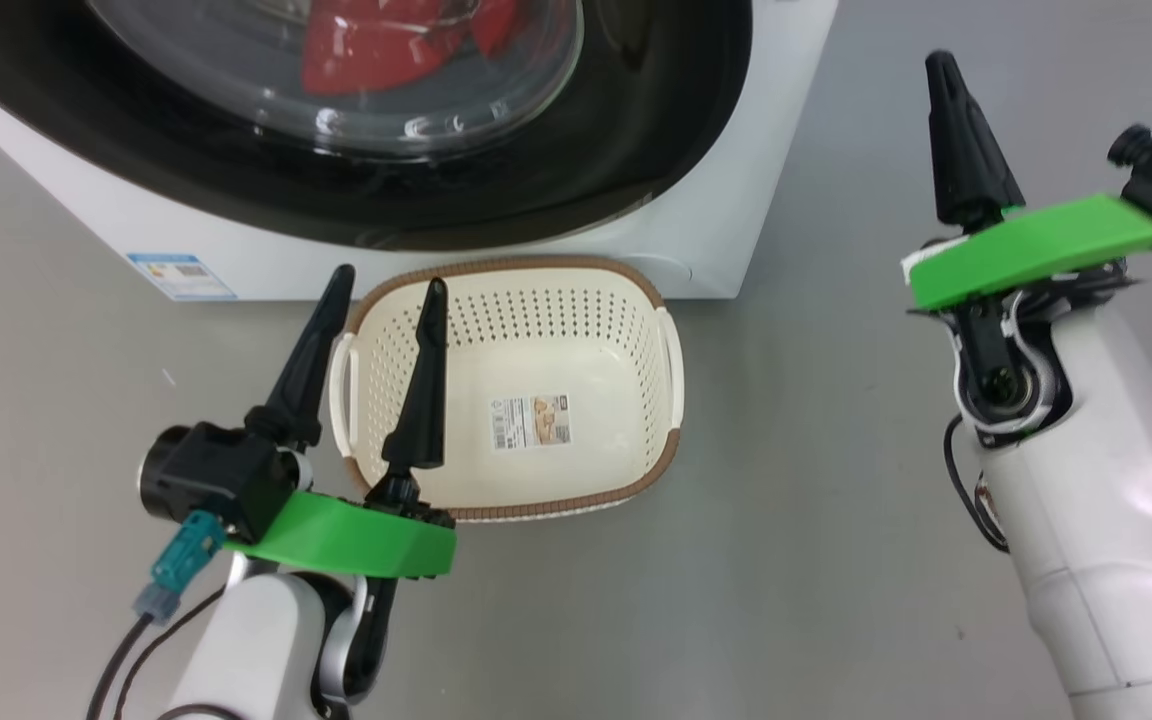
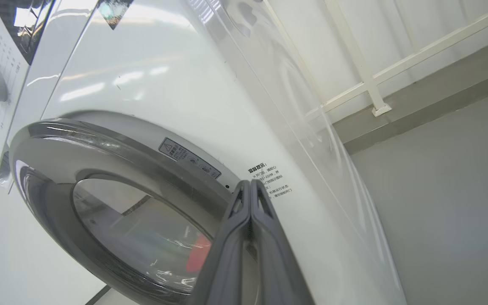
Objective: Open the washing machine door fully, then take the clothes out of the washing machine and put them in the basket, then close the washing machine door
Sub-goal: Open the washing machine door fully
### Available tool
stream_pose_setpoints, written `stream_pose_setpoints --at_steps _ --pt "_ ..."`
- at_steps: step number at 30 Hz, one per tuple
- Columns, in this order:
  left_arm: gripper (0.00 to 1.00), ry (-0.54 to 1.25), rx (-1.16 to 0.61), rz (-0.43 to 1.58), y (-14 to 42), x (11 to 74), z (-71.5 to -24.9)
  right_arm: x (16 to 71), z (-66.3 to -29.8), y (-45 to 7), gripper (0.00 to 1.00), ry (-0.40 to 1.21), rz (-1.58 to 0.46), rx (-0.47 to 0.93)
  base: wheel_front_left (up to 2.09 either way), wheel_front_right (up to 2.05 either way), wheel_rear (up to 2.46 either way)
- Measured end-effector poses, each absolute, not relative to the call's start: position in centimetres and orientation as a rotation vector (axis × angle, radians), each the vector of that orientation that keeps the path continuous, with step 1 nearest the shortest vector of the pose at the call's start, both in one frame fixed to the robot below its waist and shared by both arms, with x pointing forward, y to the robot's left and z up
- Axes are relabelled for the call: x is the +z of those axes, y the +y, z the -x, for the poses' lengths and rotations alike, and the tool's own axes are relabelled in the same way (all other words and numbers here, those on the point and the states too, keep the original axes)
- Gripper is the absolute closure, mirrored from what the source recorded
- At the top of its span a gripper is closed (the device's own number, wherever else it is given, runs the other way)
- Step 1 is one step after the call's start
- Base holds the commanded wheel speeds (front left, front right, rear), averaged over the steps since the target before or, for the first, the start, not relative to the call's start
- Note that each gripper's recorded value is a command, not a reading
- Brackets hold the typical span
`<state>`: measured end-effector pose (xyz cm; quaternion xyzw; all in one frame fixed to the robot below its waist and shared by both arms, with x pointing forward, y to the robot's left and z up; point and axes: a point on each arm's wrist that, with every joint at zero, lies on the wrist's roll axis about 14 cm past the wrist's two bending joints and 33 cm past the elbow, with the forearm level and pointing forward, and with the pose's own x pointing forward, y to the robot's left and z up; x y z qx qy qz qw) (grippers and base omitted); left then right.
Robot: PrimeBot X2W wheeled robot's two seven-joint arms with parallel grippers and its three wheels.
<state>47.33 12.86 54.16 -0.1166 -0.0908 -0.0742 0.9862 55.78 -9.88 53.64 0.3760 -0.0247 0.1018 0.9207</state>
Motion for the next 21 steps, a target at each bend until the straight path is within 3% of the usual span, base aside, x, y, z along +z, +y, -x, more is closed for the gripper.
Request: stream_pose_setpoints --at_steps 10,21 --pt "0.00 -0.185 -0.126 0.232 13.5 53.4 -48.4 52.7 -58.6 -7.4 1.00 0.130 -1.102 0.310 0.00 0.00 0.00" --pt "0.00 -0.145 -0.088 0.197 15.0 51.3 -48.7 53.1 -62.2 -5.8 1.00 0.245 -1.313 0.429 0.00 0.00 0.00"
